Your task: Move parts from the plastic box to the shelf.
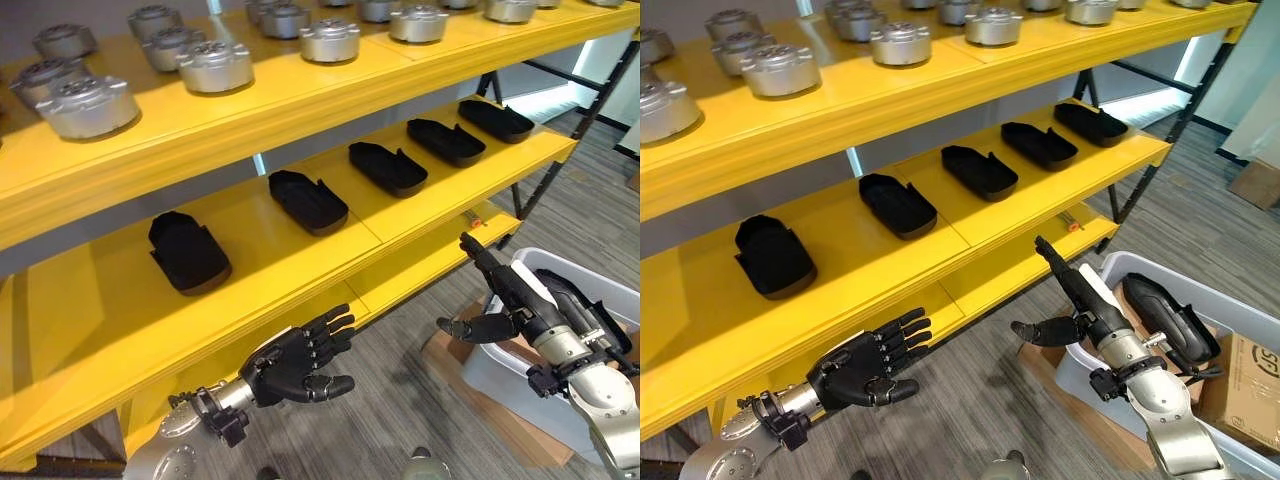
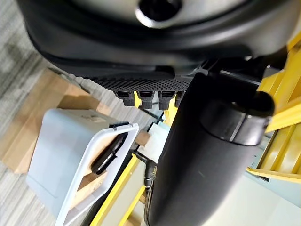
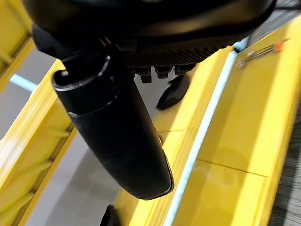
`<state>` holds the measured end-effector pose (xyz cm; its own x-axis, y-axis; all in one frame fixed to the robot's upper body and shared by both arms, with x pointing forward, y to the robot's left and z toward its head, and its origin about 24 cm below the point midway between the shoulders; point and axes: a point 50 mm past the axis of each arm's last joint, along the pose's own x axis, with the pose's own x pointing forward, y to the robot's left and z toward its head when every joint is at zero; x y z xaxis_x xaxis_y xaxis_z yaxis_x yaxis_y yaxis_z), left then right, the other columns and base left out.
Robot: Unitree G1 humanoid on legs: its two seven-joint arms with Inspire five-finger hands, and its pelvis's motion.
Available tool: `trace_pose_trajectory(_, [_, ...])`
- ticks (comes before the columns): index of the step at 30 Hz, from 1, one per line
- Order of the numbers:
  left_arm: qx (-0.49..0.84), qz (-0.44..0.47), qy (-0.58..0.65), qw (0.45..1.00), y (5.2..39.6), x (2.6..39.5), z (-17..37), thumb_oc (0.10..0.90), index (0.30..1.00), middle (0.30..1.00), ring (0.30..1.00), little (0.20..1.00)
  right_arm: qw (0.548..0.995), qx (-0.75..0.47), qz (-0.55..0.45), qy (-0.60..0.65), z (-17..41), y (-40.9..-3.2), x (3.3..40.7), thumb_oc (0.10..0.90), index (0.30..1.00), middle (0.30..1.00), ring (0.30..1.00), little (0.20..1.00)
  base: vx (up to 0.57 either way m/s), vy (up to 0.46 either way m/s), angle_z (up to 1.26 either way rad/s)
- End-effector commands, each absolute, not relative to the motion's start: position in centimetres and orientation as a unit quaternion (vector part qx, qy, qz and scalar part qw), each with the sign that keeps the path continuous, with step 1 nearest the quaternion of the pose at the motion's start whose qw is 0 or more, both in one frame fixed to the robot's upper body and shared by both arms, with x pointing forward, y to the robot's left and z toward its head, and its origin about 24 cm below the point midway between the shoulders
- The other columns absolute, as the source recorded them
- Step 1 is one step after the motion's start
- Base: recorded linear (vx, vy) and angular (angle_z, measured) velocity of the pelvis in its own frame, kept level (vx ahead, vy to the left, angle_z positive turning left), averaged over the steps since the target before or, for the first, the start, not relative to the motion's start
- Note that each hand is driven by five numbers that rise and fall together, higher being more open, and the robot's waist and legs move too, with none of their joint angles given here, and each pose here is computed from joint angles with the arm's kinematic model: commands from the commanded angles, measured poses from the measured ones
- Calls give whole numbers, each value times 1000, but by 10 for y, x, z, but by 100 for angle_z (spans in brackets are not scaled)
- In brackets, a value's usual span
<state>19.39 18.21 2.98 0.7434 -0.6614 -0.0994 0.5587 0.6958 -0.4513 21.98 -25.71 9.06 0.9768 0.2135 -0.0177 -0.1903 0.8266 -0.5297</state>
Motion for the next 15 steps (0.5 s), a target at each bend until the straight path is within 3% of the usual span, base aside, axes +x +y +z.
trace_pose_trajectory(1, [-234, -332, -28, 914, 177, 215, 79, 900, 1000, 1000, 1000, 1000, 956, -243, 3, -164, 142, -264, 232, 900, 1000, 1000, 1000, 1000, 8, -111, -21])
trace_pose_trajectory(2, [-241, -322, -35, 915, 176, 213, 78, 900, 1000, 1000, 1000, 1000, 960, -231, -67, -145, 134, -277, 230, 900, 1000, 1000, 1000, 1000, 10, -127, -14])
trace_pose_trajectory(6, [-253, -303, -29, 918, 174, 209, 75, 900, 1000, 1000, 1000, 1000, 977, -95, -191, -29, 91, -301, 221, 900, 1000, 1000, 1000, 1000, -12, -101, -26])
trace_pose_trajectory(15, [-312, -330, -78, 887, 161, 222, 98, 900, 1000, 1000, 1000, 1000, 962, -113, -249, -21, 77, -298, 227, 900, 1000, 1000, 1000, 1000, 44, -31, -24])
